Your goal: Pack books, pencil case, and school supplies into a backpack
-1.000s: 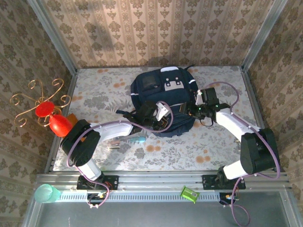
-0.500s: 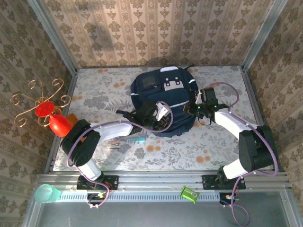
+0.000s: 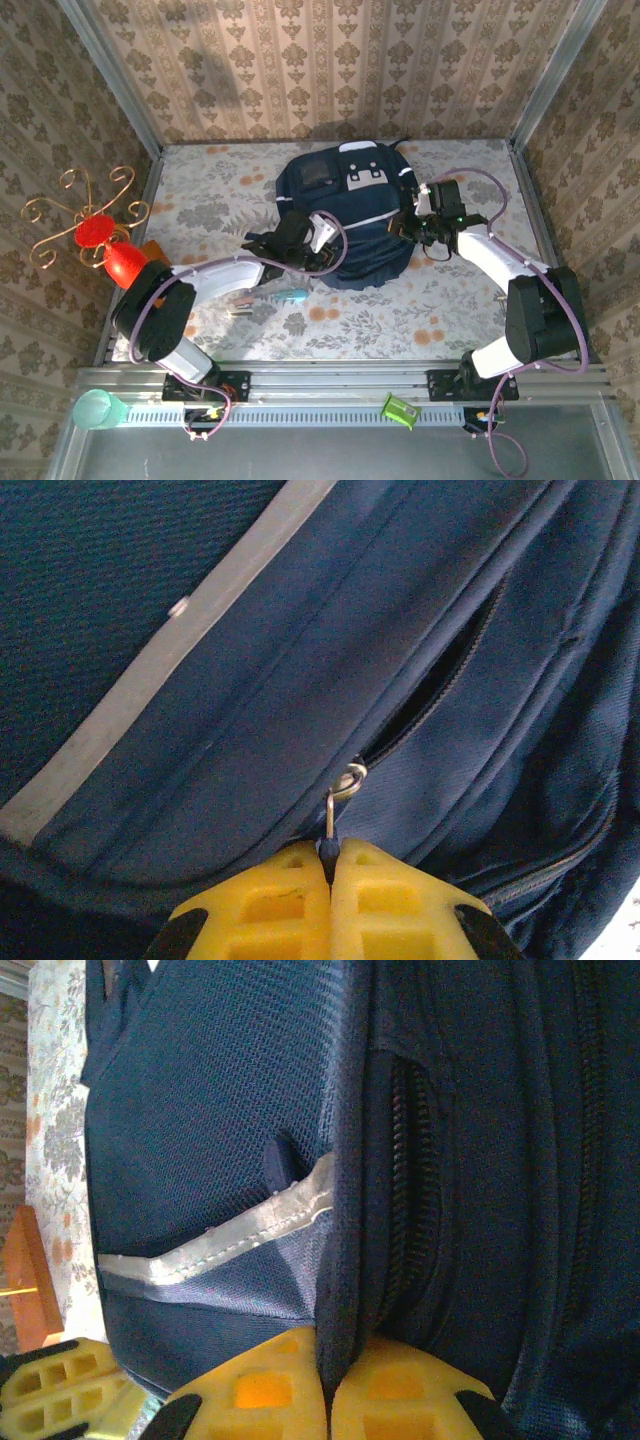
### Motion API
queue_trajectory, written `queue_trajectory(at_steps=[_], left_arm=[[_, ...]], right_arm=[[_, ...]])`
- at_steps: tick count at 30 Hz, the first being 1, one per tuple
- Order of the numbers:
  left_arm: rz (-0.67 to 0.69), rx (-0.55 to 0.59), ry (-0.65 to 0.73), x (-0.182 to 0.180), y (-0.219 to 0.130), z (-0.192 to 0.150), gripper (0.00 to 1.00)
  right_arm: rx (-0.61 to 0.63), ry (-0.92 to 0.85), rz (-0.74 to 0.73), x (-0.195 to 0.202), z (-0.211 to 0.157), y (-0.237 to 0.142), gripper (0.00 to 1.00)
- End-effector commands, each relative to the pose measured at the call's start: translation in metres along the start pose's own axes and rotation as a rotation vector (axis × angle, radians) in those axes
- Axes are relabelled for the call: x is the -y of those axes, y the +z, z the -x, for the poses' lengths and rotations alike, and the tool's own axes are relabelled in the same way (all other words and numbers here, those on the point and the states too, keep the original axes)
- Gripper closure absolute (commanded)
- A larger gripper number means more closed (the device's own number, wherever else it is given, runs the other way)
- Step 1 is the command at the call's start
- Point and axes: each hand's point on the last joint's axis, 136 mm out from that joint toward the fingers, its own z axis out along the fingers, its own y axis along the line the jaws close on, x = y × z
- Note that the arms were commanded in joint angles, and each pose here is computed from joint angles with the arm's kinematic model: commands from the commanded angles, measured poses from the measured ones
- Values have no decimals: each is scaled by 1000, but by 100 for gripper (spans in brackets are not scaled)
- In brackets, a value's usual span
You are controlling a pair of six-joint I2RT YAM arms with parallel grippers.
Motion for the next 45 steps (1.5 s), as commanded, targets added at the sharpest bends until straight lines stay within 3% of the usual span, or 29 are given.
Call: queue_trajectory(at_steps=[1,10,17,25,30,38,45], left_arm=[[160,-22,-34,-47,-15,-10,100],[198,-35,-105,-80,-24,-21,100],[63,1,-65,-46,-15,-8,100],[96,-13,-57,-52,-16,-8,100],[-32,38,11,-12,-17,5,100],[-189,75,79,48,-11,20,100],[-91,41,90,20,-9,16,100]], right_arm=[[-1,-54,-35,5,7,-12,100],[-8,-115,-100,10,18,-20,100],[-14,-117,-48,-3,26,-16,100],[-28,-141,-106,8,29,-18,100],[-21,-118,-102,9,39,-12,95],[-17,-127,-120,9,57,-8,95],[-42,-152,-177,24,55,-7,100]])
